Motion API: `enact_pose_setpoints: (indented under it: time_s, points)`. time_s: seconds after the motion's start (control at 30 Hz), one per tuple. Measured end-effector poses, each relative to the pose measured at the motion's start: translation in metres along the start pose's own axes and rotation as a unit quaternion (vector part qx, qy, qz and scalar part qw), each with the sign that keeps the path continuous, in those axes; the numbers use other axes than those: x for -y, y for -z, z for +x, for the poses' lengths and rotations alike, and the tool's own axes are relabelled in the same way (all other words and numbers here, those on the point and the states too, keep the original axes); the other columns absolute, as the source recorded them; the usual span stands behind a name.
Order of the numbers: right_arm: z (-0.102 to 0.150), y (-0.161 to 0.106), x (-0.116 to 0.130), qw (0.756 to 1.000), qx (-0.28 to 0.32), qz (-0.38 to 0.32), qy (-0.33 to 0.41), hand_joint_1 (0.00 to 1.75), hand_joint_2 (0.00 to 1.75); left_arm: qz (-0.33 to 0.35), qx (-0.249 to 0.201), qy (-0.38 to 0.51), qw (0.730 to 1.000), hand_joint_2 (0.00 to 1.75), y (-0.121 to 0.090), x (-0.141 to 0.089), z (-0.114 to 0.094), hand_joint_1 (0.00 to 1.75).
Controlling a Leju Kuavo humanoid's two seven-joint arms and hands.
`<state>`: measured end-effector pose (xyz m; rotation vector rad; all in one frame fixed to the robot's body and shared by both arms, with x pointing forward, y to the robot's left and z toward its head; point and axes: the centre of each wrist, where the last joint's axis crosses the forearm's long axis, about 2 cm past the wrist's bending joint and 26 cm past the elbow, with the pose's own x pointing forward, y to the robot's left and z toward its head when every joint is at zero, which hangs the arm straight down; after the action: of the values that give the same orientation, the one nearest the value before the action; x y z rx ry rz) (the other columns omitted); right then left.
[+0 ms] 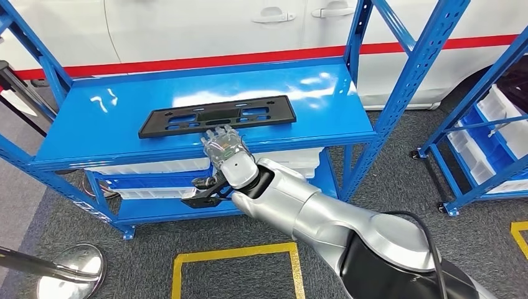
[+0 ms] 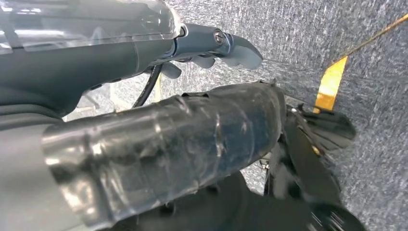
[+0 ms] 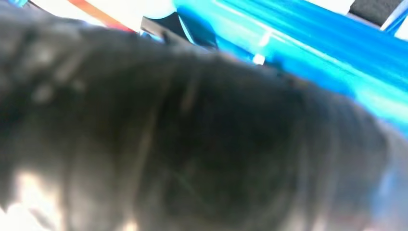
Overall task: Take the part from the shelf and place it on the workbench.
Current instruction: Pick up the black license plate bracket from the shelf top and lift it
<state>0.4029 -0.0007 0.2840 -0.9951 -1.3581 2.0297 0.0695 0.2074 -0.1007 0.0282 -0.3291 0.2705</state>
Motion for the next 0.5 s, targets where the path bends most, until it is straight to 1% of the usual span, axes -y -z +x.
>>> enact_pose_setpoints:
  time_s: [0.4,0.5]
  points:
    - [0.0028,-0.0005,0.0051,1.0,0.005,-0.007,-0.001,0.0,0.0,-0.002,0.001,0.0,1.0,0.0,-0.0003,0.0005,-0.0008,0.0]
    - [0.0033,-0.0006,0.0011,1.0,0.006,-0.002,0.002,0.0,0.0,-0.004,0.003,-0.001,1.0,0.0,-0.0001,0.0008,0.0,0.0]
